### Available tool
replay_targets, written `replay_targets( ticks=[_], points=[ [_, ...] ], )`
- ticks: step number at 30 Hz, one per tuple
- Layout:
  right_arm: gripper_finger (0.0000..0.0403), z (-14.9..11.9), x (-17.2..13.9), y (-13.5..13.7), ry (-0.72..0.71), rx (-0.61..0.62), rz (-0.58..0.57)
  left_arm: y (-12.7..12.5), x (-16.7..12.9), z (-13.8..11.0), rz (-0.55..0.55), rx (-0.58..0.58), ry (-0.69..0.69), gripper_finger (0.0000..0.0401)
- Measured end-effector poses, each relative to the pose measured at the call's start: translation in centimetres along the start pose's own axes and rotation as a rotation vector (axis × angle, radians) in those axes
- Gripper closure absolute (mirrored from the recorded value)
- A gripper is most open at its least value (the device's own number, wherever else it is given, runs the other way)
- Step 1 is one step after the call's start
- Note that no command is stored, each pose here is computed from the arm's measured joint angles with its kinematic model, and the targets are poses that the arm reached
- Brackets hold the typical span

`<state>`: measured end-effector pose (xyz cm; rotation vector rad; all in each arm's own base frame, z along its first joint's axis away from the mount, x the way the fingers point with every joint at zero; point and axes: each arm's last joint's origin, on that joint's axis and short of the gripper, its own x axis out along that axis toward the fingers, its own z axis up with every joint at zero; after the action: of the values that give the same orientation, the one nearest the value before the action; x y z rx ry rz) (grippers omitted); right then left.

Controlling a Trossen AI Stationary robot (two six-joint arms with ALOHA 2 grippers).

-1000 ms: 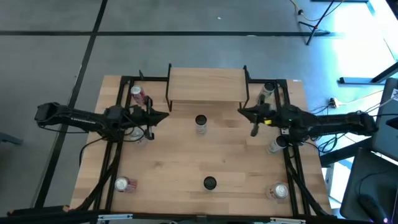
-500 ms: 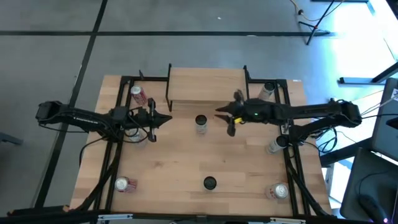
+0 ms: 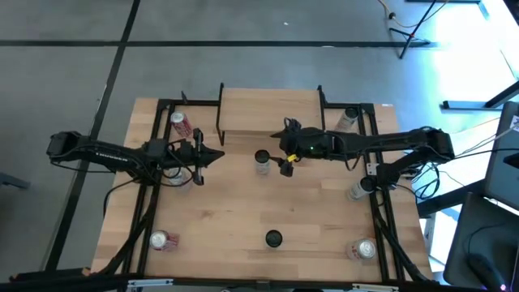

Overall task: Place canned beverage on shelf
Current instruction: Put the bottom white pink soda can on the shelf

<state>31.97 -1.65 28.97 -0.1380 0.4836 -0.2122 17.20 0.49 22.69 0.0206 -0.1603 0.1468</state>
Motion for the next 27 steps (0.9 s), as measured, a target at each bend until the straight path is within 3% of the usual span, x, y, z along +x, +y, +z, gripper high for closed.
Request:
replay_targets(
  ticks=[7, 27],
  points=[
    [0.0048, -1.0, 1.9, 0.6, 0.044, 0.035, 0.043, 0.0, 0.0, 0.0, 0.000, -0.006, -0.004, 0.0401],
    [0.0084, -3.9, 6.5, 1.1, 0.131, 0.035, 0.103, 0.0, 0.0, 0.0, 0.000, -0.022, -0.004, 0.0401]
  ],
)
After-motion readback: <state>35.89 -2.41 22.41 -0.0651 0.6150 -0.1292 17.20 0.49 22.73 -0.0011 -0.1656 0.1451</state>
